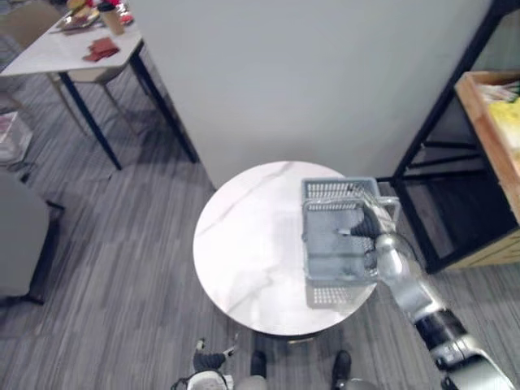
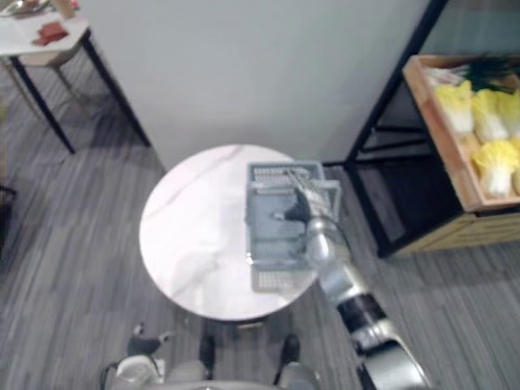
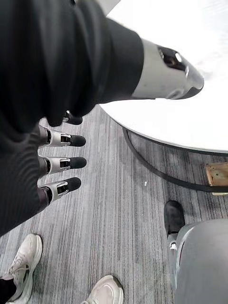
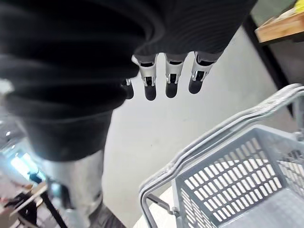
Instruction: Pick vegetable in the basket
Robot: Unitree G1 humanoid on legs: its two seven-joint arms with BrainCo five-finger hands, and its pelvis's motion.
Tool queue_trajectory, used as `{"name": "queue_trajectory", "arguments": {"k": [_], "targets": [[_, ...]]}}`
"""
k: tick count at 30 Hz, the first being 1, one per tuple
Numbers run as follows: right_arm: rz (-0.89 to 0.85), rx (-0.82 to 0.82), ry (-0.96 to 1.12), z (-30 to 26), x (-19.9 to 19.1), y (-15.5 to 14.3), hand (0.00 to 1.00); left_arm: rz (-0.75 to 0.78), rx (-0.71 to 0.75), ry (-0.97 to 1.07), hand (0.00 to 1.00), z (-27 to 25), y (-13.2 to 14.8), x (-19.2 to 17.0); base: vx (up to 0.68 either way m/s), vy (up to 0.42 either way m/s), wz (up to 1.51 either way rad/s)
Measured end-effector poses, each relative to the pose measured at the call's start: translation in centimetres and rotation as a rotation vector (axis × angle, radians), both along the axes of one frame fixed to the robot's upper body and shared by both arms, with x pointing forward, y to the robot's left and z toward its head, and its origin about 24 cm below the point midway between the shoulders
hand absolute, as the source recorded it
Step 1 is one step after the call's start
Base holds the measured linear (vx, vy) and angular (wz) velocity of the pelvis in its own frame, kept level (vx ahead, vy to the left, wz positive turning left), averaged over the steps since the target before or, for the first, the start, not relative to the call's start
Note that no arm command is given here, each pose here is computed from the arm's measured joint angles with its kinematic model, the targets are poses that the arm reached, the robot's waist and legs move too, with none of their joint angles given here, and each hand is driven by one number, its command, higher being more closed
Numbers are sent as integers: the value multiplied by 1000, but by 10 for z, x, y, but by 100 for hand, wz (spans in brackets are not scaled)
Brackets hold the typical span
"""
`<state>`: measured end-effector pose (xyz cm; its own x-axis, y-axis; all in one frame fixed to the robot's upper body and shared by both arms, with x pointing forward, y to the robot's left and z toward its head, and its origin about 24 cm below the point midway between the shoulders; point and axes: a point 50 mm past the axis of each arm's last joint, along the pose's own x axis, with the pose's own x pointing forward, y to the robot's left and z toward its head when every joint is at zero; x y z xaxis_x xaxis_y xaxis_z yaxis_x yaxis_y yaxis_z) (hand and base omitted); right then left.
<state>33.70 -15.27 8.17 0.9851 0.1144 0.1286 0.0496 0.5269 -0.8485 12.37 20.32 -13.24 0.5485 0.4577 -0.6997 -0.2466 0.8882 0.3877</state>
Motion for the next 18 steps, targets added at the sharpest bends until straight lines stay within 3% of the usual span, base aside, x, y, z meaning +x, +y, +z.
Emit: {"name": "queue_trajectory", "arguments": {"k": [4,8,18], "targets": [[-50,-147,-88,43,31,-13,0,11,-5,-53,0,7,0,9,3,11,35],[-77,-188,-192,82,42,-17,0,17,-12,-75,0,10,-1,12,12,12,12],[-150,-270,-166,96,54,-34,0,32,-46,-171,0,22,-3,26,4,13,5]]}}
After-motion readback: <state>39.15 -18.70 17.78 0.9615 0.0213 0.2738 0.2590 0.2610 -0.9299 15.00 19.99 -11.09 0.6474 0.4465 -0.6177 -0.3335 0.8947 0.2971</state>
